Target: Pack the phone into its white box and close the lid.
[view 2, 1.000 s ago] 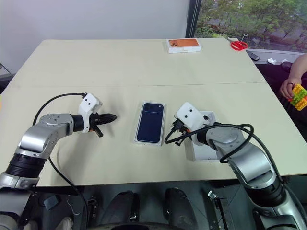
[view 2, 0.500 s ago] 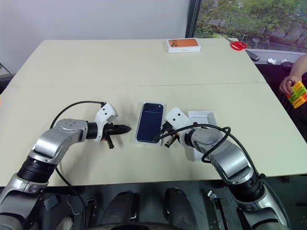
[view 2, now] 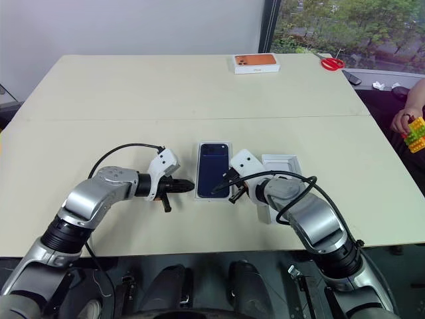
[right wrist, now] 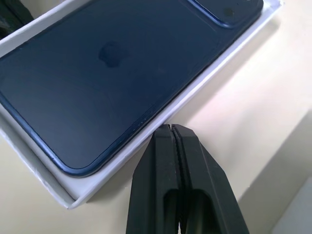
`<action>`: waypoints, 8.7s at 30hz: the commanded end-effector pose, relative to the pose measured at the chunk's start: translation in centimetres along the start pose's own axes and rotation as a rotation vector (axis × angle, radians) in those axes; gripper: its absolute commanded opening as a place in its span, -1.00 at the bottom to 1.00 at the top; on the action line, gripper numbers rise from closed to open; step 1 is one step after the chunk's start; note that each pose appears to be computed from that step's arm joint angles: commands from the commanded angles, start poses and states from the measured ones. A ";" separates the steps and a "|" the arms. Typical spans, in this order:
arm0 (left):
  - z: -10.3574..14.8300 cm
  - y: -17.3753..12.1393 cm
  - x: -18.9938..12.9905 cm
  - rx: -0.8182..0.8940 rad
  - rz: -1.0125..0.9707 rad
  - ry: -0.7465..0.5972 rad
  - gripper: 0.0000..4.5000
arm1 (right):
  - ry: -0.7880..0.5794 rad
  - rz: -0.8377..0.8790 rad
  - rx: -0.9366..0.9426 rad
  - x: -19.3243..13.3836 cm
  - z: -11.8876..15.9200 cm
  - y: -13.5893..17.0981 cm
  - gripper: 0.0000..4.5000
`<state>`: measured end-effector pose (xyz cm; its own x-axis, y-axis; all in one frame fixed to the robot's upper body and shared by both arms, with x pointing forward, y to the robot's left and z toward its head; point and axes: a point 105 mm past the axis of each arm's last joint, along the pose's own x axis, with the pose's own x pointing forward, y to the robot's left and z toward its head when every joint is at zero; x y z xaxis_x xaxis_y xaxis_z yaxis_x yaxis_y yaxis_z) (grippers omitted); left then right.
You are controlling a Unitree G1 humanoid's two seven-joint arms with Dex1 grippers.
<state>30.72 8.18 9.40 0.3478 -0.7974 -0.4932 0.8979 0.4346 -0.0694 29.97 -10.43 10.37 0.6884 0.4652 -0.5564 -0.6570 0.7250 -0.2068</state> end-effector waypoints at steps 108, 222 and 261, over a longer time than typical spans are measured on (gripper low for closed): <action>2.7 -0.4 -3.3 0.082 -0.186 -0.171 -1.00 | 0.089 -0.270 0.742 -4.0 3.9 -4.8 -0.98; 2.3 -0.3 -0.5 -0.056 0.026 -0.181 -1.00 | -0.053 -0.021 -0.126 -1.8 3.4 -1.3 -0.96; 4.3 -0.1 1.1 -0.062 0.027 -0.272 -1.00 | -0.021 -0.091 -0.105 -2.1 2.6 -2.7 -0.96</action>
<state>32.44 6.35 11.38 0.4602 -0.8433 -0.2777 0.8454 0.5118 -0.1531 31.51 -13.08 12.97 0.7457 0.3620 -0.5594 -0.5994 0.7311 -0.3259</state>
